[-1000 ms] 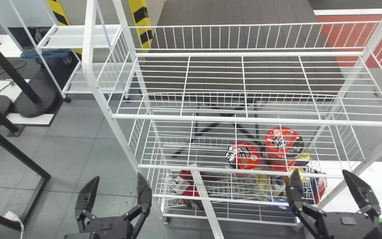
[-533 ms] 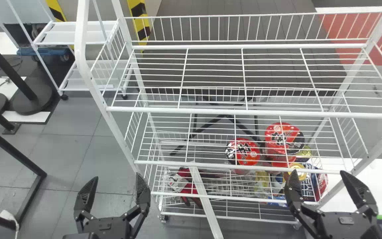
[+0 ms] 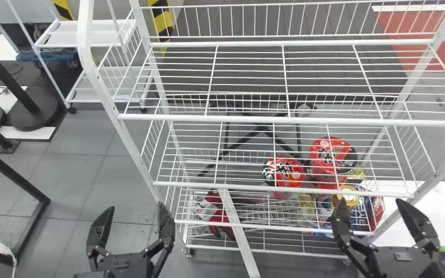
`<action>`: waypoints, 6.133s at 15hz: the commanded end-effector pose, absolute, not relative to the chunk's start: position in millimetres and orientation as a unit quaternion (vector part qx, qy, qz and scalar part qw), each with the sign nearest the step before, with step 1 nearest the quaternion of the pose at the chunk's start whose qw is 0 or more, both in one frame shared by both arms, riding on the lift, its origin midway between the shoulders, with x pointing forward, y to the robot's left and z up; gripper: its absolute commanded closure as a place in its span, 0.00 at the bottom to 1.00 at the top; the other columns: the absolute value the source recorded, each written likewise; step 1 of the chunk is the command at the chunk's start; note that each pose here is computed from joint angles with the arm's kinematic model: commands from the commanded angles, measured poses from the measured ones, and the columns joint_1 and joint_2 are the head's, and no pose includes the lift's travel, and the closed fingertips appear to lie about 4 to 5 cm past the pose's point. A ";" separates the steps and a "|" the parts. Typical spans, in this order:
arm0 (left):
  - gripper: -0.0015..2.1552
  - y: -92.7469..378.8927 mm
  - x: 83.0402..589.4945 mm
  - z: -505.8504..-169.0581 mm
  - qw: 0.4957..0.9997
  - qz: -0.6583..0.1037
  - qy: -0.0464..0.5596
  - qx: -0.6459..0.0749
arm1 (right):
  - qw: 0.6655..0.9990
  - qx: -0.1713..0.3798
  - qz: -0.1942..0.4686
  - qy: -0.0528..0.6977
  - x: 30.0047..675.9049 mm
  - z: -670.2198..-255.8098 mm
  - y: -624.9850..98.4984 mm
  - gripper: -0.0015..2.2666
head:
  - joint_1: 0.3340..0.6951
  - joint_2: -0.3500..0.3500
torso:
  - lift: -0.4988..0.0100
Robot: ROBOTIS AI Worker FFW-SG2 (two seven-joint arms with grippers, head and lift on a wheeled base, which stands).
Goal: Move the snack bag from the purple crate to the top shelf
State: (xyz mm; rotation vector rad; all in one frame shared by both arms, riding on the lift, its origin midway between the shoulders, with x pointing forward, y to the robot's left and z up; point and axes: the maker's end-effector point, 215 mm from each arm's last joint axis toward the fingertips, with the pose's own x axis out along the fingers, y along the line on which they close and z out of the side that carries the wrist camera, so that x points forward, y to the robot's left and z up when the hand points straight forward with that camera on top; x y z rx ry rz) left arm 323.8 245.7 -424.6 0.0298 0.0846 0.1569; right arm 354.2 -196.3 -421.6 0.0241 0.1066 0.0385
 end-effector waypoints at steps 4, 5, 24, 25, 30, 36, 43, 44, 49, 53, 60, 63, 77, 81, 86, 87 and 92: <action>0.04 245.8 322.8 -424.6 0.996 0.080 0.042 0.016 | 0.998 0.009 0.020 0.058 356.2 -424.3 -196.8 0.00 | 1.00 0.62 | 0.59; 0.04 244.8 322.5 -425.5 0.996 0.080 0.043 0.016 | 0.998 0.009 0.020 0.058 356.2 -424.3 -196.8 0.00 | 1.00 0.62 | 0.58; 0.04 244.4 322.3 -422.9 0.996 0.079 0.040 0.020 | 0.997 -0.003 0.037 0.070 356.6 -431.0 -195.6 0.00 | 1.00 0.63 | 0.43; 0.04 244.4 322.3 -422.9 0.996 0.079 0.040 0.020 | 0.997 -0.005 0.036 0.068 357.9 -430.1 -198.3 0.00 | 1.00 0.63 | 0.42; 0.04 244.4 321.8 -424.4 0.996 0.080 0.041 0.020 | 0.997 -0.009 0.034 0.069 358.9 -430.5 -204.8 0.00 | 1.00 0.60 | 0.39; 0.04 244.8 321.4 -423.3 0.996 0.081 0.038 0.018 | 0.997 -0.009 0.033 0.070 359.3 -431.6 -205.9 0.00 | 1.00 0.60 | 0.34; 0.04 244.8 321.3 -421.5 0.996 0.081 0.035 0.017 | 0.997 -0.009 0.032 0.070 359.1 -431.2 -206.3 0.00 | 1.00 0.59 | 0.28; 0.04 244.9 321.1 -422.2 0.996 0.081 0.035 0.017 | 0.997 -0.010 0.033 0.070 359.1 -431.2 -206.2 0.00 | 1.00 0.59 | 0.28; 0.04 244.9 321.7 -421.7 0.996 0.081 0.035 0.017 | 0.997 -0.011 0.033 0.070 359.1 -431.2 -206.4 0.00 | 1.00 0.59 | 0.24; 0.04 245.0 321.4 -422.5 0.996 0.081 0.035 0.018 | 0.997 -0.010 0.039 0.070 358.9 -431.2 -203.6 0.00 | 1.00 0.60 | 0.21; 0.04 244.9 321.4 -422.5 0.996 0.081 0.035 0.017 | 0.997 -0.010 0.039 0.071 358.6 -432.0 -203.7 0.00 | 1.00 0.60 | 0.15; 0.04 245.0 321.4 -422.5 0.996 0.081 0.035 0.018 | 0.997 -0.009 0.038 0.070 357.7 -431.4 -203.4 0.00 | 1.00 0.60 | 0.13; 0.04 244.5 320.3 -419.7 0.996 0.079 0.033 0.018 | 0.999 0.010 0.028 0.045 355.4 -412.6 -207.9 0.00 | 1.00 0.59 | 0.10; 0.04 244.5 320.0 -420.5 0.996 0.080 0.034 0.017 | 0.999 0.012 0.022 0.032 353.3 -405.7 -206.7 0.00 | 1.00 0.59 | 0.09; 0.04 245.3 319.2 -421.8 0.996 0.082 0.035 0.017 | 0.999 0.018 0.016 0.033 353.8 -406.3 -208.8 0.00 | 1.00 0.59 | 0.09; 0.04 245.3 319.2 -421.8 0.996 0.082 0.035 0.017 | 0.999 0.020 0.015 0.033 353.9 -406.6 -209.7 0.00 | 1.00 0.59 | 0.09; 0.04 245.1 319.0 -421.7 0.996 0.081 0.034 0.017 | 0.999 0.031 0.008 -0.010 344.2 -382.8 -210.4 0.00 | 1.00 0.59 | 0.09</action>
